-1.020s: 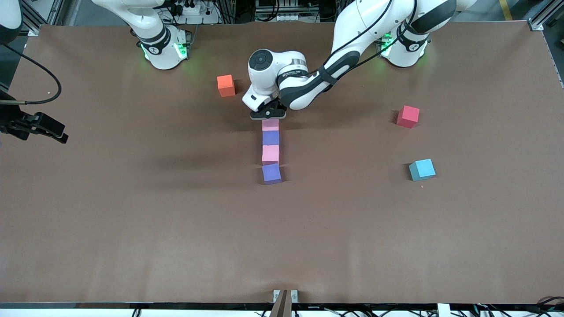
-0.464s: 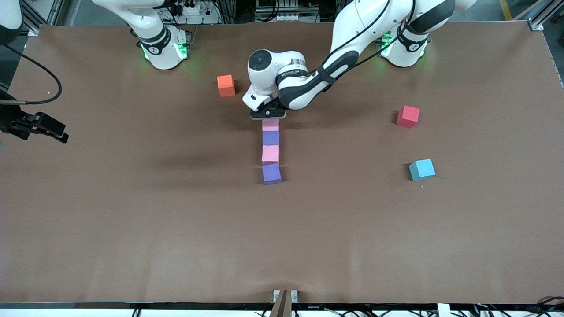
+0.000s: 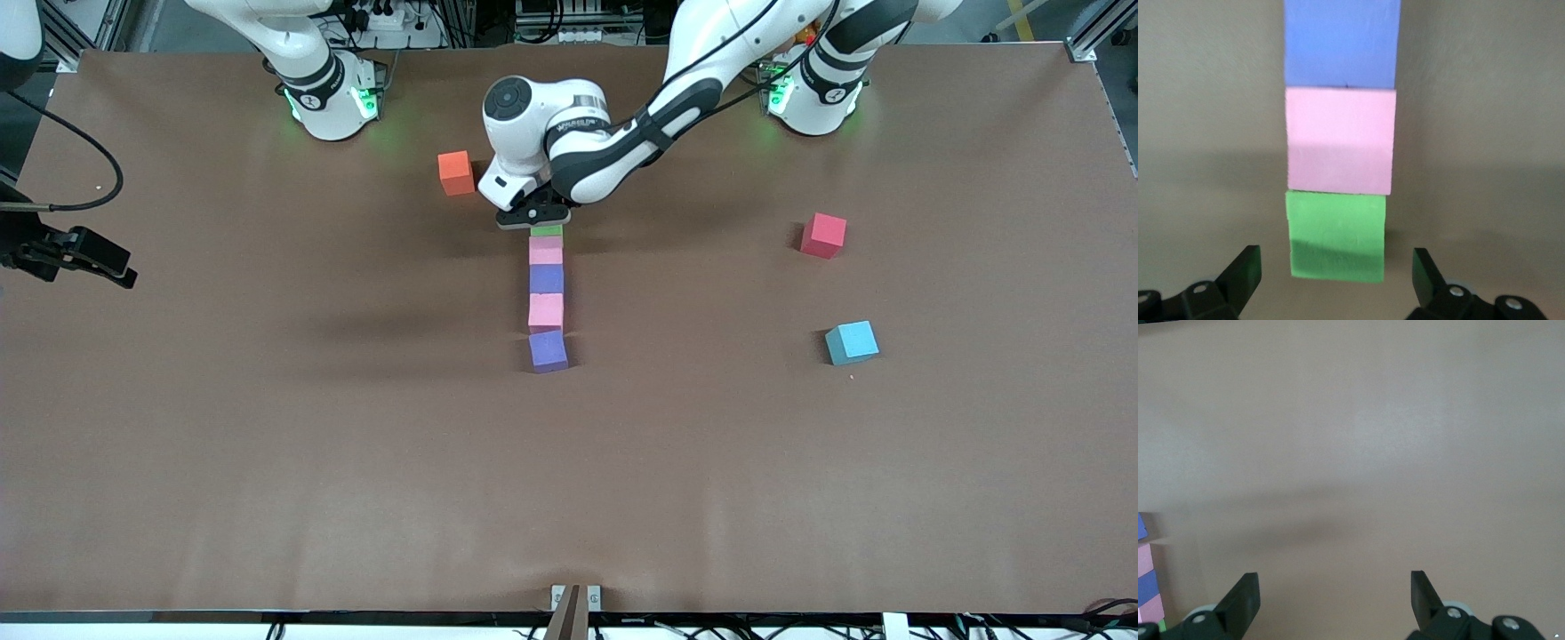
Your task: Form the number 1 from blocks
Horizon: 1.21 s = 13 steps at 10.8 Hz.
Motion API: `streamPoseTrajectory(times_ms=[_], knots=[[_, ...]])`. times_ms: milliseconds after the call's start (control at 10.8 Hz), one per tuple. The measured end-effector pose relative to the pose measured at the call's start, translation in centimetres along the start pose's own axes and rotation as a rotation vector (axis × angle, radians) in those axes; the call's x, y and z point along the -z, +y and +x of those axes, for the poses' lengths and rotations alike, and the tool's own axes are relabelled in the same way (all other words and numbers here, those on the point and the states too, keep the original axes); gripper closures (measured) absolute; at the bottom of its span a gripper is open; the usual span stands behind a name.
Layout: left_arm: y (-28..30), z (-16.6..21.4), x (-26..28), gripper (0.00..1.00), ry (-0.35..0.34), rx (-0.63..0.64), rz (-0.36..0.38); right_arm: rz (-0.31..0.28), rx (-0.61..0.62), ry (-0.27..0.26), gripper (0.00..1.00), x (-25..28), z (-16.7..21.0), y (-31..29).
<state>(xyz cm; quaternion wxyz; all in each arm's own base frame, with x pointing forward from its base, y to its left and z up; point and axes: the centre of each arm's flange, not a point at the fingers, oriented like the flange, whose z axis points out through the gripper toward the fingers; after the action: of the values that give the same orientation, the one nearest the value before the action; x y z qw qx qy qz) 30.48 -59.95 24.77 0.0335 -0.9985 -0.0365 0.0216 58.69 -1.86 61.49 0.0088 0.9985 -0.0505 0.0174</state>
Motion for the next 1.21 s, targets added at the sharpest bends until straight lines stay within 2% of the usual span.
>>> streamPoseTrajectory(times_ms=[278, 464, 649, 834, 1205], knots=[[-1.1, 3.4, 5.0, 0.00, 0.044, 0.072, -0.012, 0.000, 0.000, -0.002, 0.00, 0.0, 0.0, 0.0], [-5.9, 11.4, 8.2, 0.00, 0.087, 0.200, -0.015, 0.000, -0.001, -0.002, 0.00, 0.0, 0.0, 0.0], [-14.7, 21.8, 10.5, 0.00, 0.113, 0.287, -0.024, -0.001, -0.002, -0.003, 0.00, -0.1, 0.0, 0.1], [-22.3, 28.1, 13.2, 0.00, 0.136, 0.329, -0.021, -0.001, -0.002, -0.004, 0.00, -0.1, 0.0, 0.1], [-31.6, 33.7, 17.7, 0.00, 0.121, 0.346, 0.015, -0.001, -0.002, -0.005, 0.00, -0.1, 0.0, 0.1]])
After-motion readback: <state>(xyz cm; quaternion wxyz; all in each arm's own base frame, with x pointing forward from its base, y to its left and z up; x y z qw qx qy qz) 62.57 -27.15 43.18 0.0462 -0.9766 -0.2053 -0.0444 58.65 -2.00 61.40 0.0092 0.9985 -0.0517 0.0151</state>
